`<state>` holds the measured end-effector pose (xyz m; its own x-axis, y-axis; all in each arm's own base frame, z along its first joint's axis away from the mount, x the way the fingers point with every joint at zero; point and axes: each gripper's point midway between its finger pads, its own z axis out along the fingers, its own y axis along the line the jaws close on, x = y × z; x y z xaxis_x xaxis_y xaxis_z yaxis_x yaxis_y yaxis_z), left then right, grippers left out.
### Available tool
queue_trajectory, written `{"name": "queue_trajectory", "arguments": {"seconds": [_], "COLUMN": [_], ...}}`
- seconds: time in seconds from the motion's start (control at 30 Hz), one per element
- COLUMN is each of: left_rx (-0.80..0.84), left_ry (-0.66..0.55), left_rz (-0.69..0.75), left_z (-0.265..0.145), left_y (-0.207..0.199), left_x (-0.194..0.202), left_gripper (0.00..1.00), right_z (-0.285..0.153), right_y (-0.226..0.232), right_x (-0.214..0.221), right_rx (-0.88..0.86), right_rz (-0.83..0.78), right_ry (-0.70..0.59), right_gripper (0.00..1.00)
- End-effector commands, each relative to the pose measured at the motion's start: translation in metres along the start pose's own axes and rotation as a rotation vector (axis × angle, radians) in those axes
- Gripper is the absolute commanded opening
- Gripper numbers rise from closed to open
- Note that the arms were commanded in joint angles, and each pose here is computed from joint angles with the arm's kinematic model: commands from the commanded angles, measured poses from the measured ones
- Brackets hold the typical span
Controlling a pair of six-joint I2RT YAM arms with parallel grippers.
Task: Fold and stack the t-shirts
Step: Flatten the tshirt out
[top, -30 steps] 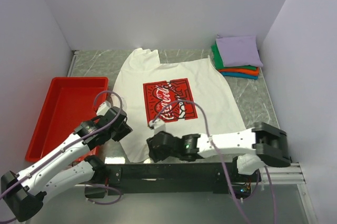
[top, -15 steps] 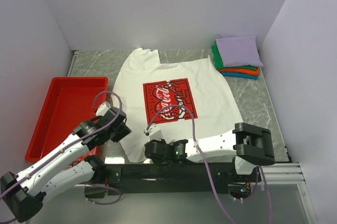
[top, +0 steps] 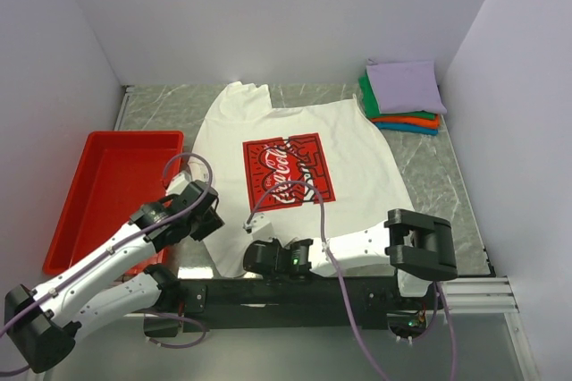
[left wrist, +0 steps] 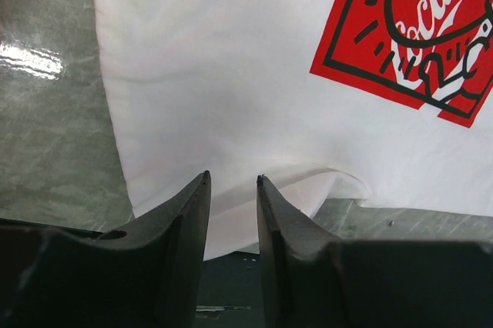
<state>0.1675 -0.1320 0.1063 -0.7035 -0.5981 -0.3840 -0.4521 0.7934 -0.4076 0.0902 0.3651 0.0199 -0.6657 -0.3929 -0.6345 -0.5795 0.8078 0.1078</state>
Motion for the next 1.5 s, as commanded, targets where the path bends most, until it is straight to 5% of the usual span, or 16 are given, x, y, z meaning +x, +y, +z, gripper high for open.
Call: {"name": "queue_trajectory", "arguments": {"seconds": [0.0,0.53,0.73,0.87,1.1,1.47], "left_rx": [0.048,0.170,0.185,0.218,0.230,0.172], "left_ry": [-0.003,0.195,0.237,0.246,0.252,0.167], "left_rz": [0.030,0.310,0.363,0.379,0.383,0.304], "left_z": [-0.011,-0.021,-0.024,-0.028,-0.028,-0.028], "left_y": [-0.015,-0.036,-0.031,-0.031,-0.031,-0.027], "left_x": [-0.006,0.024,0.032,0.035,0.037,0.021], "left_gripper": [0.36,0.36,0.37,0.37,0.36,0.37], "right_z": [-0.019,-0.084,-0.089,-0.100,-0.135,-0.092], "right_y": [-0.012,-0.071,-0.080,-0.082,-0.015,0.053], "right_x": [-0.009,0.017,0.027,0.014,-0.024,0.025], "right_rx": [0.042,0.104,0.132,0.144,-0.117,-0.265], "right_rz": [0.020,-0.011,0.037,0.081,0.039,-0.102], "right_ry": [-0.021,0.089,0.114,0.069,-0.029,0.119], "right_gripper": [0.01,0.02,0.31,0.35,0.34,0.27]}}
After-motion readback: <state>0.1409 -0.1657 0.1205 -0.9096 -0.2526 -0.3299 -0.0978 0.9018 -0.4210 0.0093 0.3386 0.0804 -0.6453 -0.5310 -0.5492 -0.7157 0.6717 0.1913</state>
